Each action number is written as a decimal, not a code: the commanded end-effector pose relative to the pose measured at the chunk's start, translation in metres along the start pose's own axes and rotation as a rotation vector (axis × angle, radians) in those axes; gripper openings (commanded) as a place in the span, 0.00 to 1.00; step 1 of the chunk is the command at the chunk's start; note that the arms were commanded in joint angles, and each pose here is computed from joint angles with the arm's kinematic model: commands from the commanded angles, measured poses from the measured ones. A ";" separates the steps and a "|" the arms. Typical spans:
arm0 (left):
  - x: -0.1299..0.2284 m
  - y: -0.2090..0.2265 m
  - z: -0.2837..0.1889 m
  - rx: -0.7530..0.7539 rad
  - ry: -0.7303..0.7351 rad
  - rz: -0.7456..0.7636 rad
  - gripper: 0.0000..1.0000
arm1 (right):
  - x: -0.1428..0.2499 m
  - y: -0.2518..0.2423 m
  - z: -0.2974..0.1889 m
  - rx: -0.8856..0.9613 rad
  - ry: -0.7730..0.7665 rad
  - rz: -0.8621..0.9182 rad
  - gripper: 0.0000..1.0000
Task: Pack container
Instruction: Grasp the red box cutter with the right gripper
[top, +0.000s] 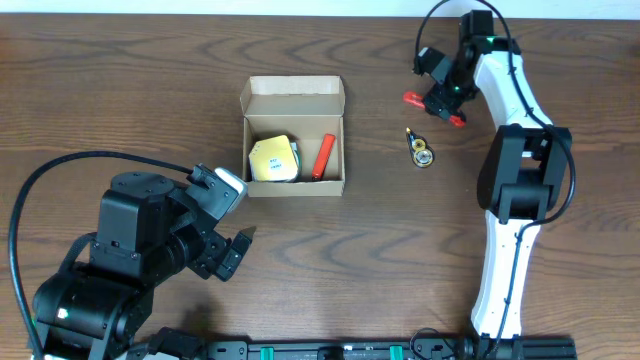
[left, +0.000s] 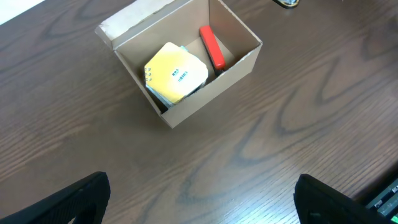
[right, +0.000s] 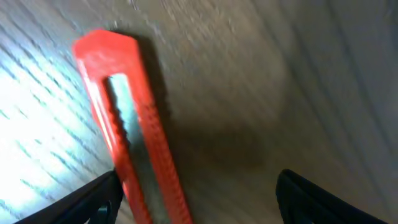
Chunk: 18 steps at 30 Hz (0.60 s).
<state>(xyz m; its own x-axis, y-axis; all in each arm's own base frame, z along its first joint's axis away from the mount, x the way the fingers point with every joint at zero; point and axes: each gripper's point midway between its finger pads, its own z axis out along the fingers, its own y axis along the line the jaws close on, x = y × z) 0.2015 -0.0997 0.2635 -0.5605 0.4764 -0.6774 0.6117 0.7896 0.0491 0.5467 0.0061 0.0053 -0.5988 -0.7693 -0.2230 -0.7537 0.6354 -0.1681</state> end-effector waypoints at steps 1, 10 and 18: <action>-0.003 0.001 -0.004 -0.009 -0.012 0.011 0.95 | 0.010 0.016 0.018 -0.017 0.068 -0.032 0.82; -0.003 0.001 -0.004 -0.009 -0.012 0.011 0.95 | 0.009 0.025 0.021 -0.041 0.071 0.005 0.82; -0.003 0.001 -0.004 -0.009 -0.012 0.011 0.95 | 0.011 0.038 0.027 -0.087 0.061 0.014 0.80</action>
<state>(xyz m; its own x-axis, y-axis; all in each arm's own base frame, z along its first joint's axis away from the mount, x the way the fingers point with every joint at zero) 0.2015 -0.0997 0.2635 -0.5605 0.4764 -0.6774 0.6117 0.7896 0.0491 0.5424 0.0113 0.0042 -0.6127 -0.7598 -0.2177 -0.7441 0.6473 -0.1650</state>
